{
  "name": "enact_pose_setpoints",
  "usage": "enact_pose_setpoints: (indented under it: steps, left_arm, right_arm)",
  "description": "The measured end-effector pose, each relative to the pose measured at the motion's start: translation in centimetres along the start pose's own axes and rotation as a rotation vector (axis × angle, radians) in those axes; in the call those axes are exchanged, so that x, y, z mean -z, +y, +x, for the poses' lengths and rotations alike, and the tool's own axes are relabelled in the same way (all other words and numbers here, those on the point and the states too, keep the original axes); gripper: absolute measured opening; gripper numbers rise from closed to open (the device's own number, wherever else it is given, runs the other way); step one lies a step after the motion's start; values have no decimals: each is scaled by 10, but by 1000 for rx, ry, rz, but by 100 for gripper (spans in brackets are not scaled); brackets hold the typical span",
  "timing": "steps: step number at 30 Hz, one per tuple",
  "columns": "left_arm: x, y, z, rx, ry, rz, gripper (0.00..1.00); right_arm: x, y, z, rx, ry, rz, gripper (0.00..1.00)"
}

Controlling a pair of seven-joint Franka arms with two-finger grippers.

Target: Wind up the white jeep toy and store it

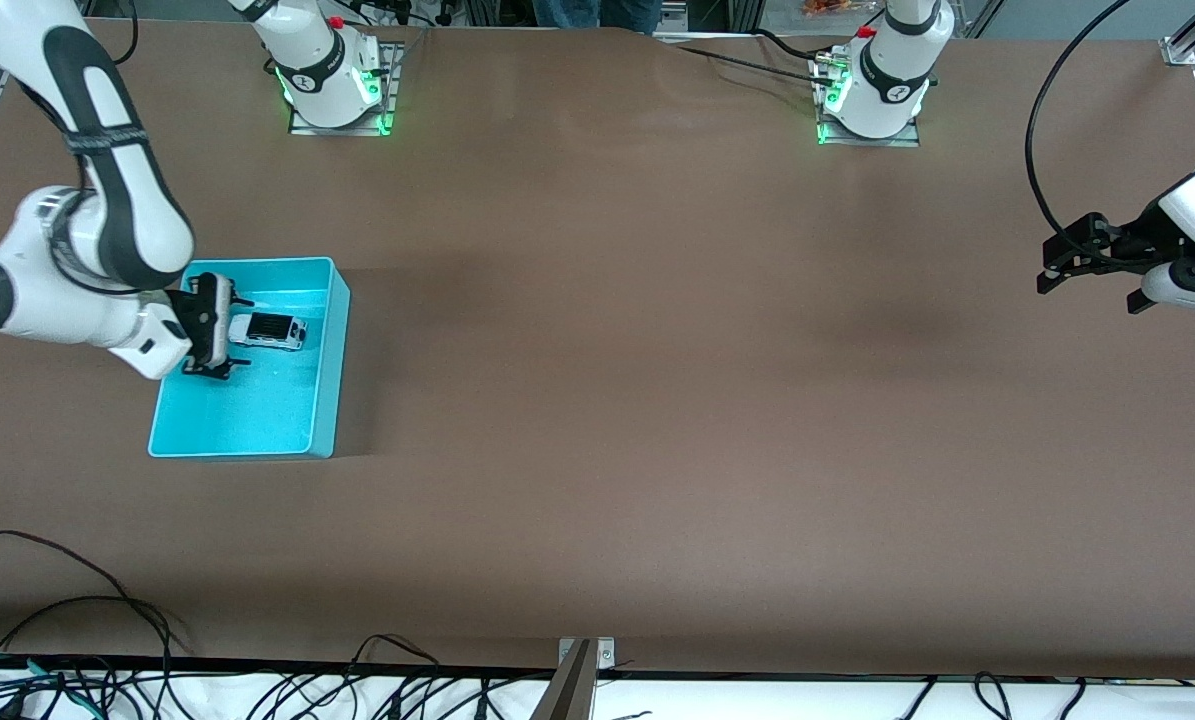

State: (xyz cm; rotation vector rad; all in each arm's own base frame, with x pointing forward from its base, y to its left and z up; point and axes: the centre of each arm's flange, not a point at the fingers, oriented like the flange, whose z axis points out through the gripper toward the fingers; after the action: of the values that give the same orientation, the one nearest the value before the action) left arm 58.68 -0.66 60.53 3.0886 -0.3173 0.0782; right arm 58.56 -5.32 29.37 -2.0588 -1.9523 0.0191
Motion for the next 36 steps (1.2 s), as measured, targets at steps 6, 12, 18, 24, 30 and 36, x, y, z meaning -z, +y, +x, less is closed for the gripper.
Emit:
enact_pose_setpoints:
  steps: [6,12,18,24,30,36]
  left_arm:
    - [0,0,0,0,0,0,100]
    - [0,0,0,0,0,0,100]
    - [0,0,0,0,0,0,100]
    - [0,0,0,0,0,0,100]
    - [0,0,0,0,0,0,100]
    - [0,0,0,0,0,0,100]
  right_arm:
    - [68,10,25,-125,8,-22,100]
    - [120,14,45,-308,16,-59,100]
    - [158,17,53,-536,30,-105,100]
    - [193,16,67,-804,50,-154,100]
    - [212,13,82,-1079,68,-163,100]
    - [235,9,89,-1236,40,-223,100]
